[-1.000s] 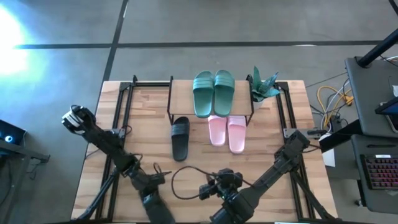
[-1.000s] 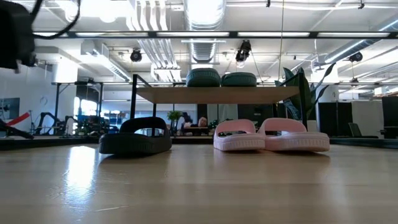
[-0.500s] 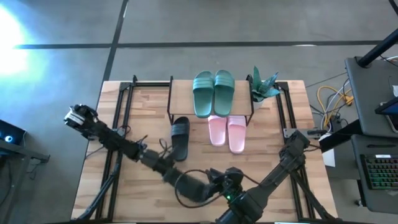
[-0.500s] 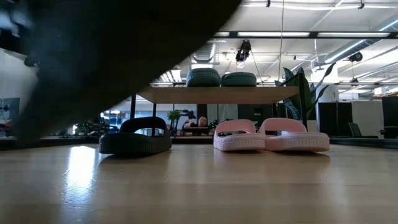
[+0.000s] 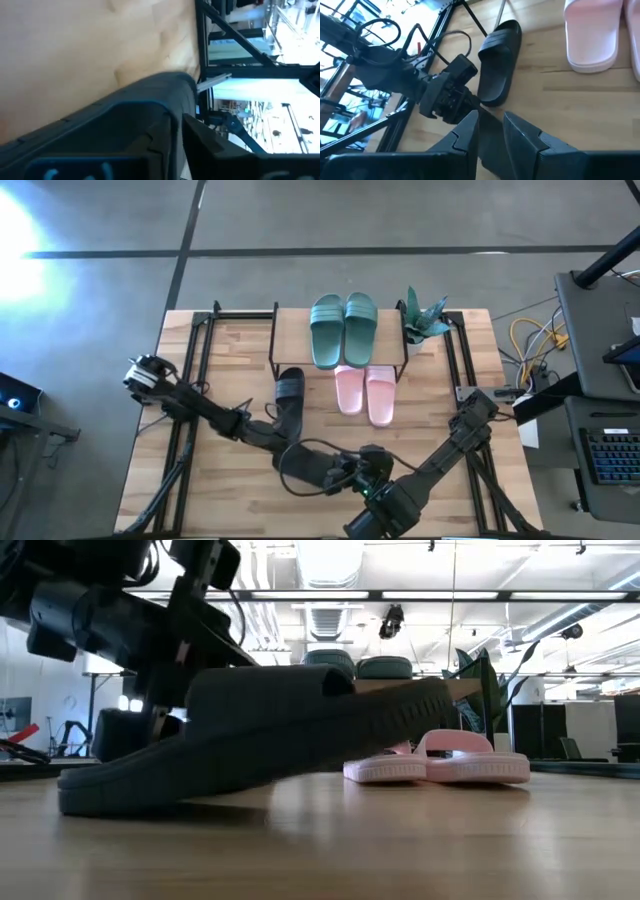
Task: Pick and place slides into the shelf
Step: Prepare the black pair of slides
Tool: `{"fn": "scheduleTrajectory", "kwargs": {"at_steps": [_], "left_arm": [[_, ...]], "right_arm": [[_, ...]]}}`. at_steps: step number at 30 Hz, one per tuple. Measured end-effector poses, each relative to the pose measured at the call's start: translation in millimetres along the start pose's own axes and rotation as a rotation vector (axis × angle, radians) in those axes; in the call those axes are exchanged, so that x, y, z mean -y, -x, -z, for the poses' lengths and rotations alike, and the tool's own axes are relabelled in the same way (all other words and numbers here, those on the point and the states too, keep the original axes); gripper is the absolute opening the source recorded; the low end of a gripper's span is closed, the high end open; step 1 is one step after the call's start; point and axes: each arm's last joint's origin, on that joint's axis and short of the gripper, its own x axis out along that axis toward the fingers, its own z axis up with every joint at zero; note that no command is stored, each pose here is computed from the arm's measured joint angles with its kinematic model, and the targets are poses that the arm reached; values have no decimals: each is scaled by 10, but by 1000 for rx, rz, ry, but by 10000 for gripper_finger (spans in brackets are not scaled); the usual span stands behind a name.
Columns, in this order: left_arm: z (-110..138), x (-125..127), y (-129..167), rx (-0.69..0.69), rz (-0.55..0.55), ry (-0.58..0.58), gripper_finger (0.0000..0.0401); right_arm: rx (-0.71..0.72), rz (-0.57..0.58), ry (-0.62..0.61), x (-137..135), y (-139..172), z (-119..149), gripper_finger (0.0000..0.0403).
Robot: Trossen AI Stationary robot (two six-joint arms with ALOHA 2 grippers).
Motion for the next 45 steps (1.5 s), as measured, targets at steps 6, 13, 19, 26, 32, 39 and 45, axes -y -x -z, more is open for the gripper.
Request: {"fn": "scheduleTrajectory", "kwargs": {"at_steps": [6,13,19,26,32,39,45], "left_arm": [[-61,18,-80,9,25,11,116],[-71,53,-46,-188,67,-215,224],[11,204,96,-475,164,-340,243],[-1,511,373,-528,284,-491,244],[-76,259,680,-486,-140,-781,244],[-108,98,707,-468,-311,-865,244],[-84,-89,524,-494,-370,-860,244]], "right_arm": [[-13,9,-1,4,1,6,82],[-150,106,38,33,4,47,82],[-317,196,90,75,46,136,82],[-497,199,80,58,19,321,80],[-528,147,11,74,-138,540,73],[-560,159,-57,162,-351,730,68],[-719,124,-65,234,-525,958,68]]}}
